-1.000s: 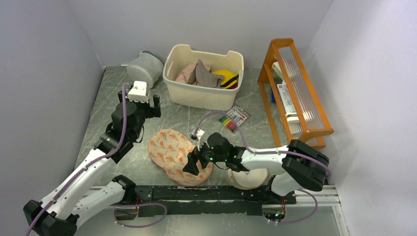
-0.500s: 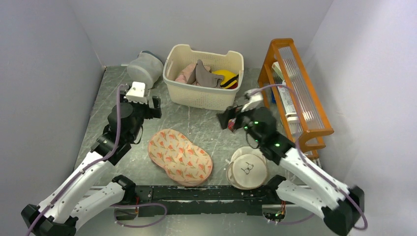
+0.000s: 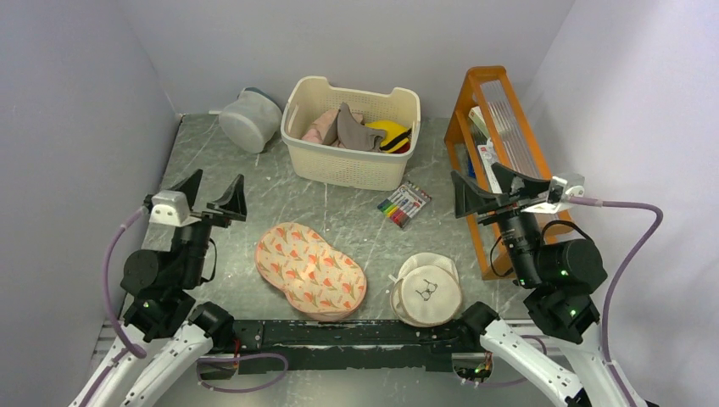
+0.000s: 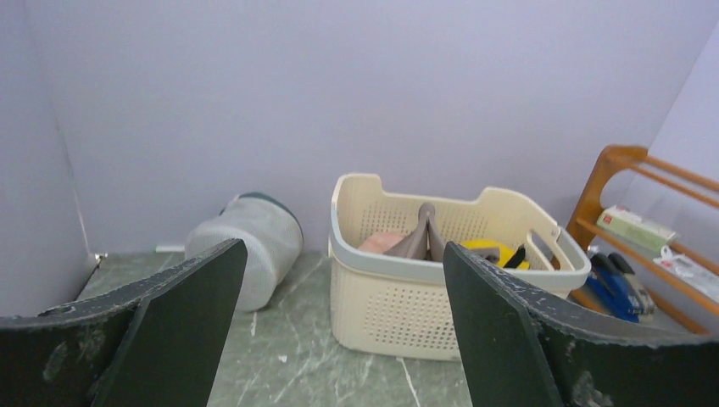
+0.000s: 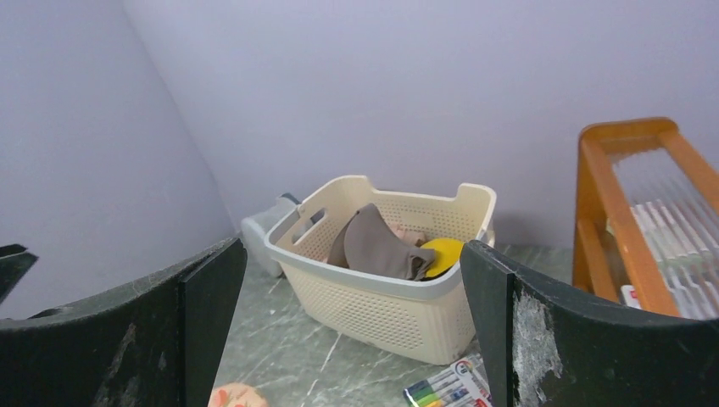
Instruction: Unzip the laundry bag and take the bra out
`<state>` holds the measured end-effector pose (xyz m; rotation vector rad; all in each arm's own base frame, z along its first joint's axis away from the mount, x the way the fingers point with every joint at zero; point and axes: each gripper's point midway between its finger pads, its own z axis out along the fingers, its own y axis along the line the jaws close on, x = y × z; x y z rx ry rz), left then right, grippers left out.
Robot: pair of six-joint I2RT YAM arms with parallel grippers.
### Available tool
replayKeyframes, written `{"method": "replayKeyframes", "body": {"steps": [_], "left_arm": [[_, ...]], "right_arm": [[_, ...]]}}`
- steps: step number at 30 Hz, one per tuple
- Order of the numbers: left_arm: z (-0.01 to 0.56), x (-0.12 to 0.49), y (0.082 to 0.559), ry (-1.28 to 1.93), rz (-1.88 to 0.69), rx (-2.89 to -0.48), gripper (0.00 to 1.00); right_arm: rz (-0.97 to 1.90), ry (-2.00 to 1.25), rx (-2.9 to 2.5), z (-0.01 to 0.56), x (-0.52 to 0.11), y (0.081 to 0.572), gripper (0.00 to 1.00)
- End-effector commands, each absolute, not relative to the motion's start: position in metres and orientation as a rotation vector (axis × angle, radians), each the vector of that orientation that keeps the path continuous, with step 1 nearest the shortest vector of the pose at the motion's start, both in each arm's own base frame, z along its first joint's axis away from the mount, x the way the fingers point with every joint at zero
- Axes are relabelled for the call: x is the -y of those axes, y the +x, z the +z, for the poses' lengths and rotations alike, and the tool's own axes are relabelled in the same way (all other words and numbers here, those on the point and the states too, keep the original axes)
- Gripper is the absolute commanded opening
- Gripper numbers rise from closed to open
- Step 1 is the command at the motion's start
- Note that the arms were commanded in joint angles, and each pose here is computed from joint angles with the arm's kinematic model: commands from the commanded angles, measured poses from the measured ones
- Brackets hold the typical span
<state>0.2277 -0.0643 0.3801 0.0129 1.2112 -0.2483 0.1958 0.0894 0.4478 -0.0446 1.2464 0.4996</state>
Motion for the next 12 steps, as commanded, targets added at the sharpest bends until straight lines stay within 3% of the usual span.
{"method": "replayKeyframes", "body": {"steps": [1,12], "left_arm": [[0.400,0.054,0.218,-0.021,-0.247,-1.108,0.98],[0.392,0.060,0.232,-0.008,-0.225,-1.181,0.98]], "right_arm": [[0.413,-0.045,-1.287,0.440,-0.079,0.200,1.00],[0.397,-0.022,-1.367,0.416,-0.089,0.218,1.00]]}}
